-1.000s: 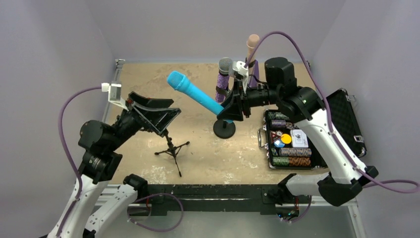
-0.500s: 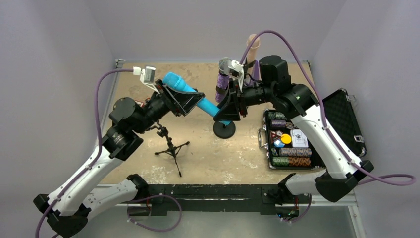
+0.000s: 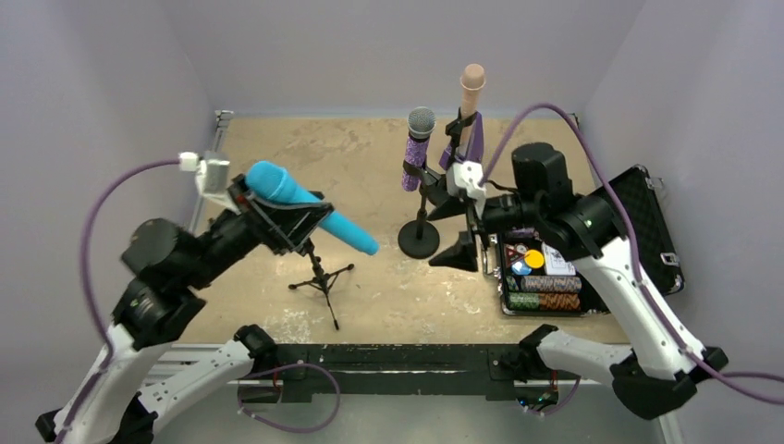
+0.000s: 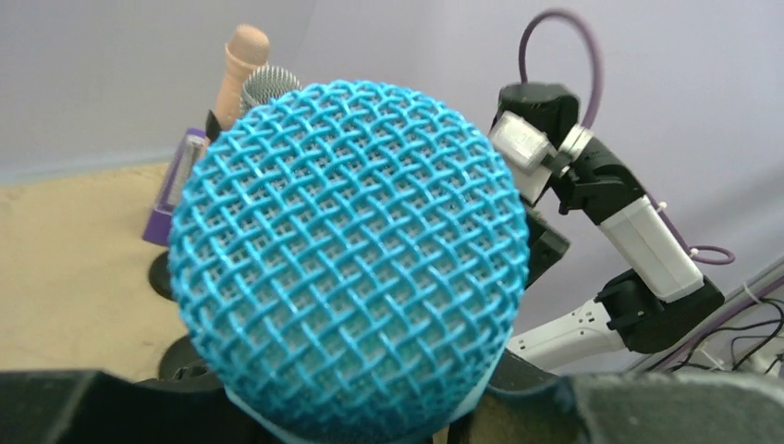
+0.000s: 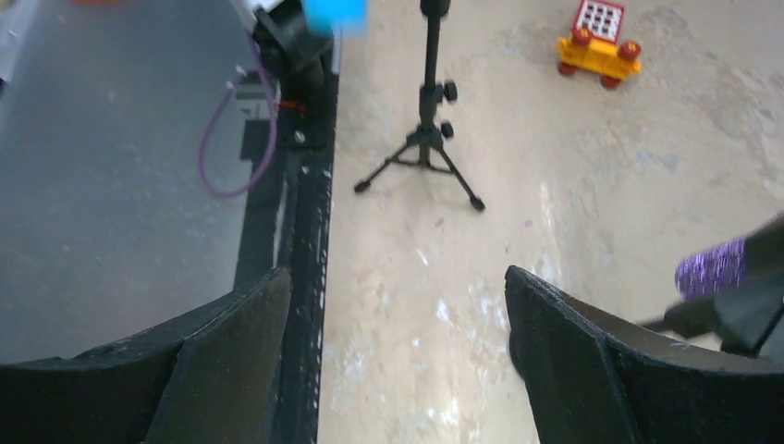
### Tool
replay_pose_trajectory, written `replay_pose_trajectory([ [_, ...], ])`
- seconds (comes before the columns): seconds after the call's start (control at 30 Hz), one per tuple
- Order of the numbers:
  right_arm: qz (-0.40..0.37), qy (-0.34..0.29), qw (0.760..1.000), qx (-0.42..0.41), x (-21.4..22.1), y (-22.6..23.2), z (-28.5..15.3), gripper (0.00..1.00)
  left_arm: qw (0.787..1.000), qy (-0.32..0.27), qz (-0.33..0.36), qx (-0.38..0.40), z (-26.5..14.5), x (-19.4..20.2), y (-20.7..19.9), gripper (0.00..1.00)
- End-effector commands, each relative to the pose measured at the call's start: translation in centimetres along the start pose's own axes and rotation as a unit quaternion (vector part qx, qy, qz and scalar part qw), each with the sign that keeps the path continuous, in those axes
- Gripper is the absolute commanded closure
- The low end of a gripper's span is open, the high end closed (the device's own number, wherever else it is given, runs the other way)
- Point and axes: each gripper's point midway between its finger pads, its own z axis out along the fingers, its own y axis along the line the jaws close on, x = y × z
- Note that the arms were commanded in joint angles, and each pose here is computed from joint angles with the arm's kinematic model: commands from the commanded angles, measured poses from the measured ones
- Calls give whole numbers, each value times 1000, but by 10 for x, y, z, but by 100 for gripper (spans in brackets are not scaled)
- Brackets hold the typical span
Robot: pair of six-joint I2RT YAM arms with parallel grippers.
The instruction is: Attach the microphones to the stand
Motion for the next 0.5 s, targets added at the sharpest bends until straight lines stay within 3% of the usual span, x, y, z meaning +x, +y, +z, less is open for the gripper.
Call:
replay_pose_trajectory([
  [0.0,-75,29,996,37,48,3,-24,10,993,35,104,-39,-58,-15,-3,100],
  [0.2,-80,18,995,63,88,-1,-35,8,972,68,181,-136,-96,-32,20,100],
  [0.47,-35,0,998,53,133,-10,-28,8,939,74,244,-231,-108,-59,47,100],
])
